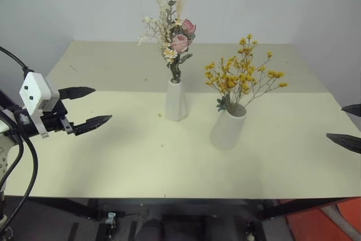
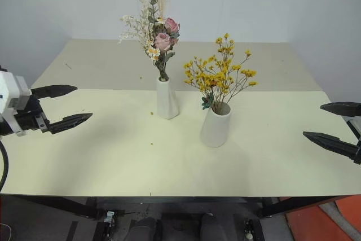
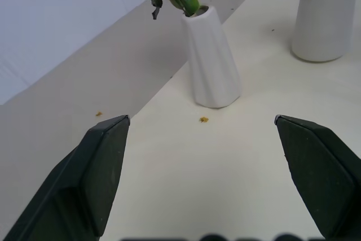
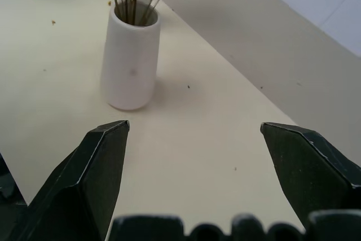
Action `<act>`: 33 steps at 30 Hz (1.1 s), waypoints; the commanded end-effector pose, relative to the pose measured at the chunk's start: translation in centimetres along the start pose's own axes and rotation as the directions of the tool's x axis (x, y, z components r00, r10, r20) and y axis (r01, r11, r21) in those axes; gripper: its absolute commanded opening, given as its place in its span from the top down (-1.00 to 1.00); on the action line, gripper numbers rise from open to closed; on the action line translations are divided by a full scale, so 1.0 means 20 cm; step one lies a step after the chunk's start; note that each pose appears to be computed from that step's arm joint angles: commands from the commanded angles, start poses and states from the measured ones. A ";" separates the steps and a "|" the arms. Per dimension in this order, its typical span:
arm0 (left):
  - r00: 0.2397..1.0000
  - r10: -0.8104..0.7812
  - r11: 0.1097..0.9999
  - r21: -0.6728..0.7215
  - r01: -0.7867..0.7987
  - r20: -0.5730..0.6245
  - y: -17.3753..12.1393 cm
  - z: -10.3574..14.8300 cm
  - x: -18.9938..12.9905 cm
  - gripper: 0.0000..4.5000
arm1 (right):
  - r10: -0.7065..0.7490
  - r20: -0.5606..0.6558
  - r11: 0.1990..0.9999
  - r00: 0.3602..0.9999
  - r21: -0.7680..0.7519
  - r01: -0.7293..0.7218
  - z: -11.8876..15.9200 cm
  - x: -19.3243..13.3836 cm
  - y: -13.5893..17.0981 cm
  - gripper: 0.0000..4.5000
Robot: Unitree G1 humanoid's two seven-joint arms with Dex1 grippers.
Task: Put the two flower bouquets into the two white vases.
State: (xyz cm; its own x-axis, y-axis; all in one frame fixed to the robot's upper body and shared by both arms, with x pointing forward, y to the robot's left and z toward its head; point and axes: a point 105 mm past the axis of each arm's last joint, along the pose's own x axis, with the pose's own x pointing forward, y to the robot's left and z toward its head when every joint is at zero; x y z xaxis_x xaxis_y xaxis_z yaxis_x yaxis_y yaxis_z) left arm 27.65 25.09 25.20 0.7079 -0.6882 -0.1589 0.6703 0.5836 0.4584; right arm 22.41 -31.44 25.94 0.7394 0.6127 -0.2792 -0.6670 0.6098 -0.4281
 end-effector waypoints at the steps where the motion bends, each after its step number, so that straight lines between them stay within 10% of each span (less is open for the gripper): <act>1: 1.000 0.022 0.998 0.051 -0.023 0.018 0.01 0.07 -0.04 -1.00 | -0.021 -0.004 0.998 1.000 -0.064 0.021 0.04 -0.04 -0.03 -0.98; 33: 0.997 -0.072 0.997 0.031 0.071 0.031 -0.05 0.10 0.00 -1.00 | 0.033 0.034 0.999 0.999 0.000 -0.033 0.03 -0.08 0.03 -0.98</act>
State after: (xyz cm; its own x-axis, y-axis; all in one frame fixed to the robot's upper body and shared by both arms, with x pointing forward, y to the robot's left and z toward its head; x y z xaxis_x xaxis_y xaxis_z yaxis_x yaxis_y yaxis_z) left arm 27.09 23.95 25.30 0.6569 -0.7330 -0.1767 0.7231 0.5460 0.4231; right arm 21.08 -31.69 25.62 0.7052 0.6470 -0.2899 -0.7042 0.5920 -0.3919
